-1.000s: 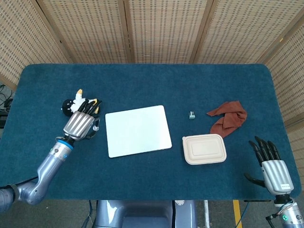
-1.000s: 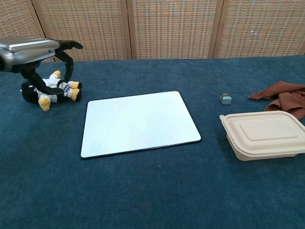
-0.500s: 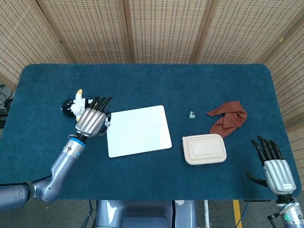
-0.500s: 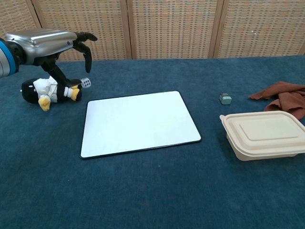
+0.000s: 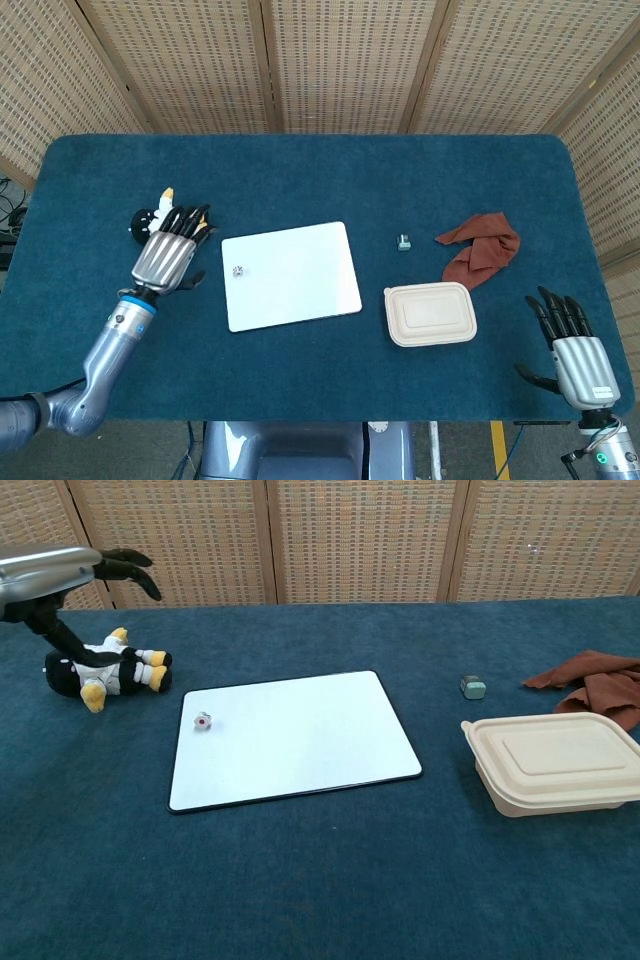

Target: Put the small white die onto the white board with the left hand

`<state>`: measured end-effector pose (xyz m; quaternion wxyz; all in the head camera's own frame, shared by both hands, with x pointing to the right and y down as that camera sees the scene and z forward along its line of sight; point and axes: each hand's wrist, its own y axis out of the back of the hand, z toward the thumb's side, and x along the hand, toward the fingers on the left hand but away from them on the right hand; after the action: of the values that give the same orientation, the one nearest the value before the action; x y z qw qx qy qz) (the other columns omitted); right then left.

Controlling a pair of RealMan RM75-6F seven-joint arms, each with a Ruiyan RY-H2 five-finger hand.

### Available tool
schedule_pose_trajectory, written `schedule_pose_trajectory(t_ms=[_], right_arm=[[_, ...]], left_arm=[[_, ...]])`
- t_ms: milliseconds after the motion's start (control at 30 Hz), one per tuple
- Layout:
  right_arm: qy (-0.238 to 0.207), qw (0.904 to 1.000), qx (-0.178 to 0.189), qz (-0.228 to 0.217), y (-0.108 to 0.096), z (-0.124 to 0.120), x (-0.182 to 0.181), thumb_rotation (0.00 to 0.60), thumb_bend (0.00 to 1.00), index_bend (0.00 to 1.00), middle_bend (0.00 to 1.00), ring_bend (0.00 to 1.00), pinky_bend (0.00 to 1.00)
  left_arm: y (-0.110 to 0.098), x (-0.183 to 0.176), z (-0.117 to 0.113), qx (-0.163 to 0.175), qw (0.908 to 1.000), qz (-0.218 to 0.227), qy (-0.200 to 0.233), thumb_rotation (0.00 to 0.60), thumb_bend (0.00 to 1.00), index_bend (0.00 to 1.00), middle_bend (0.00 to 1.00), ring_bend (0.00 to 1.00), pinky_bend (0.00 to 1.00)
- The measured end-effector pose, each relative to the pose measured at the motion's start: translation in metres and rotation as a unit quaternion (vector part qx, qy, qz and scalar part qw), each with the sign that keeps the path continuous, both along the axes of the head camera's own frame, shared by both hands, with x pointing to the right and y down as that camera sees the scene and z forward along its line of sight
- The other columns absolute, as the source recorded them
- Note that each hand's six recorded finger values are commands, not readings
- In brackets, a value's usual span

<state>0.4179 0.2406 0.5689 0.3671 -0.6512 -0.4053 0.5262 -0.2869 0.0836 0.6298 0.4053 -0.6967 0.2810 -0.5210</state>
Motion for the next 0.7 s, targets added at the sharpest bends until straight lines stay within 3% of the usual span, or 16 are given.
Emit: schedule_pose_trajectory(t_ms=[233, 500, 700], right_arm=[[0.005, 1.0, 0.0, -0.004, 0.001, 0.001, -0.002, 0.6, 0.21, 0.0, 0.0, 0.0, 0.0], [0.013, 0.9999, 0.002, -0.002, 0.001, 0.002, -0.003, 0.6, 0.21, 0.0, 0.0, 0.0, 0.0], [0.019, 0.9998, 0.002, -0.006, 0.001, 0.004, -0.005, 0.6, 0.21, 0.0, 0.0, 0.0, 0.0]], left_arm=[[0.042, -0.052, -0.007, -0.003, 0.9986, -0.051, 0.007, 0.6, 0.31, 0.17, 0.0, 0.0, 0.0], [0.114, -0.121, -0.028, 0.046, 0.9933, -0.106, 0.011, 0.6, 0.3, 0.14, 0.0, 0.0, 0.0], [0.132, -0.134, -0.034, 0.058, 0.9926, -0.106, 0.012, 0.6, 0.3, 0.11, 0.0, 0.0, 0.0]])
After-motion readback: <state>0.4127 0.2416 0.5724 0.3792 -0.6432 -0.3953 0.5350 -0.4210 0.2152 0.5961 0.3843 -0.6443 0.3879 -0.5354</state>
